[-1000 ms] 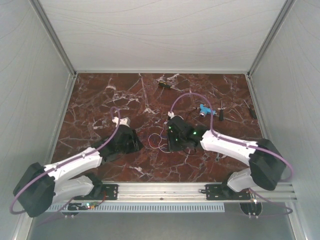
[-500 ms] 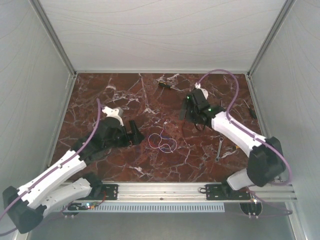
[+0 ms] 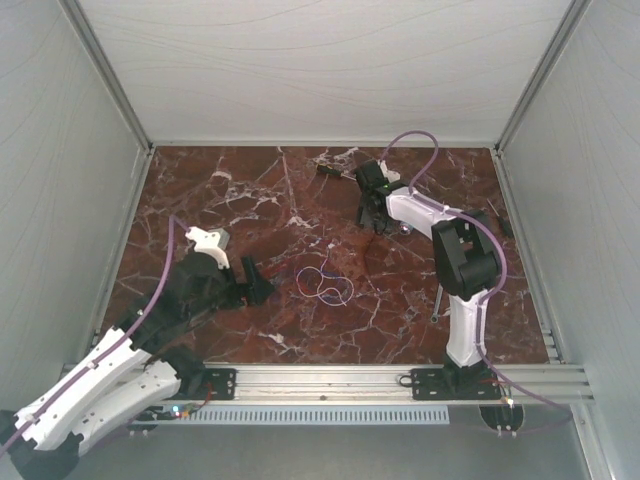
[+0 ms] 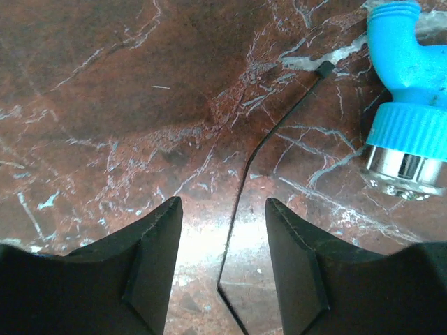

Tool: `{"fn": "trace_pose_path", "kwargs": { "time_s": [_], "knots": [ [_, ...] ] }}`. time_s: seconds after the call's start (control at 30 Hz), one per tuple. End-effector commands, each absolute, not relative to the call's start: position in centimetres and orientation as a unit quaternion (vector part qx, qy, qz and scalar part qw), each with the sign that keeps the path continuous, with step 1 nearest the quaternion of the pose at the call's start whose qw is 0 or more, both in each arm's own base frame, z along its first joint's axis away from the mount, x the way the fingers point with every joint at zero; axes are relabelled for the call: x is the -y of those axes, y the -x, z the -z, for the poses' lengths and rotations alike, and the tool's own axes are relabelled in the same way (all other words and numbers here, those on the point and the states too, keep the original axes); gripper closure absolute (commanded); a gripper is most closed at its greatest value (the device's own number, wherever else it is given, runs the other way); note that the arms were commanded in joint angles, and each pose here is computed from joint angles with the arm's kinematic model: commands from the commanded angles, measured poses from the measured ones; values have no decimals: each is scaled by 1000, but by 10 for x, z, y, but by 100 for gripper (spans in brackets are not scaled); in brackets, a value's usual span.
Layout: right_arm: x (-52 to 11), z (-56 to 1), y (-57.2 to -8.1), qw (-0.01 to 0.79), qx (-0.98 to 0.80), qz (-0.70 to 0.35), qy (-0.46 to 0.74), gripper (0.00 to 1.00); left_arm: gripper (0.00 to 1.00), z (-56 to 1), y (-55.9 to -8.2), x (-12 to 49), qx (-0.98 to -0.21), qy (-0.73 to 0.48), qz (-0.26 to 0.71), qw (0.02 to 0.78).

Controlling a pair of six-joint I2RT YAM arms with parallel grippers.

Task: Zip-tie the wires
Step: Pick up the ribbon at the center of the board.

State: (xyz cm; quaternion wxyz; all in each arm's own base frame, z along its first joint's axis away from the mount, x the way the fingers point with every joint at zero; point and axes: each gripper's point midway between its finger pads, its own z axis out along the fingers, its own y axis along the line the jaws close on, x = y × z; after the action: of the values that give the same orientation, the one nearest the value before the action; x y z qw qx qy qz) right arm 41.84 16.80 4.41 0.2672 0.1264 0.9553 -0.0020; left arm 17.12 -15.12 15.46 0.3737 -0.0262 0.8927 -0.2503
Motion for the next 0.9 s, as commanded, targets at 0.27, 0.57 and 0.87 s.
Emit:
{"fn": "trace_pose_path", "kwargs": {
  "time_s": [0.27, 0.57, 0.87],
  "knots": [
    [-158, -5, -417, 229, -961, 54, -142, 81, 0, -164, -175, 153, -882, 10, 255, 396],
    [-166, -9, -424, 239, -962, 31, -125, 100, 0, -164, -176, 150, -881, 13, 252, 400],
    [-207, -129, -436, 350, -931, -96, -42, 100, 0, -177, -178, 153, -866, -9, 264, 424]
  ]
}}
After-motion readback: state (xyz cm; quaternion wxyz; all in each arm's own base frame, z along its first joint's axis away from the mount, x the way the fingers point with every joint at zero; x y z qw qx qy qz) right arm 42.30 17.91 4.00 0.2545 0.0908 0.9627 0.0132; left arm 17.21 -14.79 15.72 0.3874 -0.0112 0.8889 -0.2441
